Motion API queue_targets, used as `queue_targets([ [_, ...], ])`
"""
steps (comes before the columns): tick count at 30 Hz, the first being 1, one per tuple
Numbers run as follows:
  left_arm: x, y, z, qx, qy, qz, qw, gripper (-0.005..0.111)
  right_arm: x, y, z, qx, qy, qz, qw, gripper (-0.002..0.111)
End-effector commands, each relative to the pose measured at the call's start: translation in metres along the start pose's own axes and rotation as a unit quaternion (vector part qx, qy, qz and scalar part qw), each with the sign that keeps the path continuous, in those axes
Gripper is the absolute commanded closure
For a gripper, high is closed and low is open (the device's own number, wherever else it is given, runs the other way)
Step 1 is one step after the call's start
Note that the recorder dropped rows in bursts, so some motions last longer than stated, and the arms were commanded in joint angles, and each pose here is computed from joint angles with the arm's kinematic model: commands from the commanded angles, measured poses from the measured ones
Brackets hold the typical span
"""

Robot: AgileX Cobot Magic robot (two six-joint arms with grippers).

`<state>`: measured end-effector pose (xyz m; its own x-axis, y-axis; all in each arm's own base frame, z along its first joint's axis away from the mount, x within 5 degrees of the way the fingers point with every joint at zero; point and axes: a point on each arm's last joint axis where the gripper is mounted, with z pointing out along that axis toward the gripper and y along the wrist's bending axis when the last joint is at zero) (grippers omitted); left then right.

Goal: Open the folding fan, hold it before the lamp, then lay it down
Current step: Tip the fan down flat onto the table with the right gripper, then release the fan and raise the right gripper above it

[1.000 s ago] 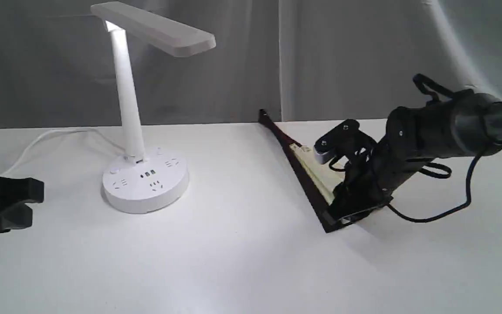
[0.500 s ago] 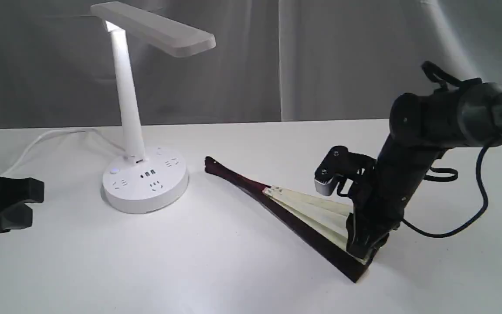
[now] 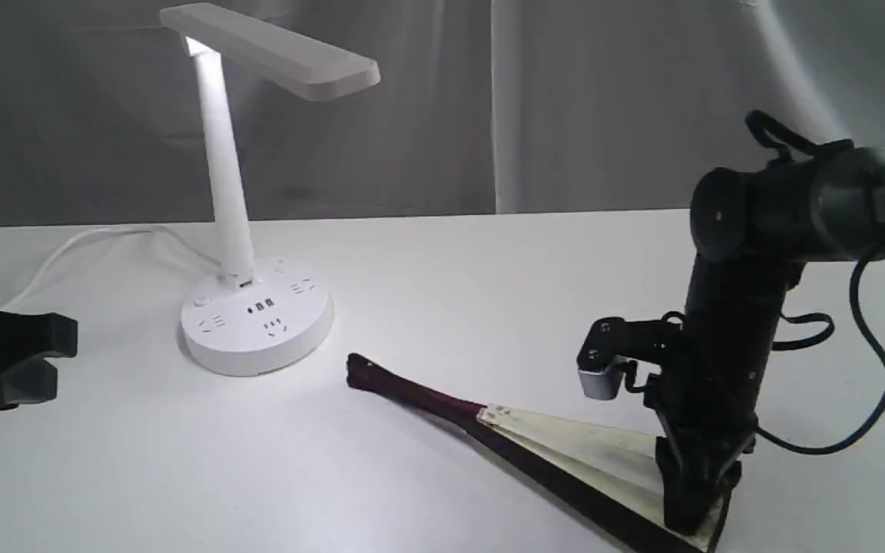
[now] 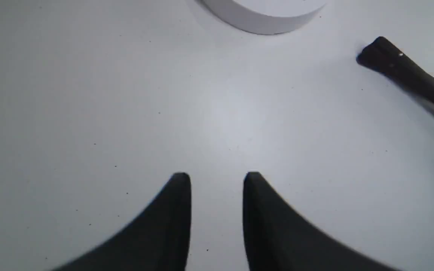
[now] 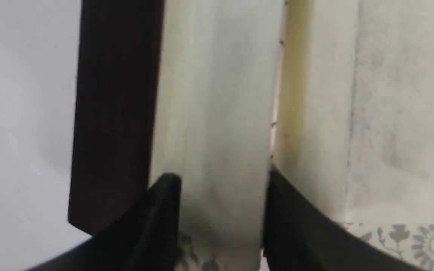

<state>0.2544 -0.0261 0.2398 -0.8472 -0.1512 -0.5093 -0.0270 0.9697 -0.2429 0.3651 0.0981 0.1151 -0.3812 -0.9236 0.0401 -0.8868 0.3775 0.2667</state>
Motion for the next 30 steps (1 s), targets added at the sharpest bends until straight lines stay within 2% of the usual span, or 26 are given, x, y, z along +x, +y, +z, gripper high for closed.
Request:
queue_targets([
  [1, -0.003, 0.000, -0.001, 0.001, -0.010, -0.003, 1.000, 0.081, 0.011, -0.011, 0.008, 0.051, 0.055, -0.025, 0.997, 0.080],
  [4, -0.003, 0.000, -0.001, 0.001, -0.010, -0.003, 1.000, 0.081, 0.014, -0.024, 0.007, 0.117, 0.077, -0.039, 0.989, 0.080],
  [9, -0.003, 0.000, -0.001, 0.001, -0.010, -0.003, 1.000, 0.081, 0.021, -0.037, 0.001, 0.188, 0.124, -0.075, 0.971, 0.080],
  [12, -0.003, 0.000, -0.001, 0.001, -0.010, -0.003, 1.000, 0.081, 0.019, -0.043, -0.001, 0.223, 0.118, -0.069, 0.965, 0.074],
  [21, -0.004, 0.000, -0.001, 0.001, -0.015, -0.003, 1.000, 0.081, 0.012, -0.045, -0.009, 0.258, 0.076, -0.056, 0.962, 0.048],
  [25, -0.004, -0.001, -0.001, 0.005, -0.015, -0.011, 1.000, 0.081, 0.012, -0.039, -0.029, 0.276, 0.060, -0.071, 0.957, 0.046],
  [30, -0.004, -0.002, -0.001, 0.011, -0.015, -0.019, 1.000, 0.081, 0.009, -0.028, -0.054, 0.291, 0.003, -0.049, 0.955, 0.046],
])
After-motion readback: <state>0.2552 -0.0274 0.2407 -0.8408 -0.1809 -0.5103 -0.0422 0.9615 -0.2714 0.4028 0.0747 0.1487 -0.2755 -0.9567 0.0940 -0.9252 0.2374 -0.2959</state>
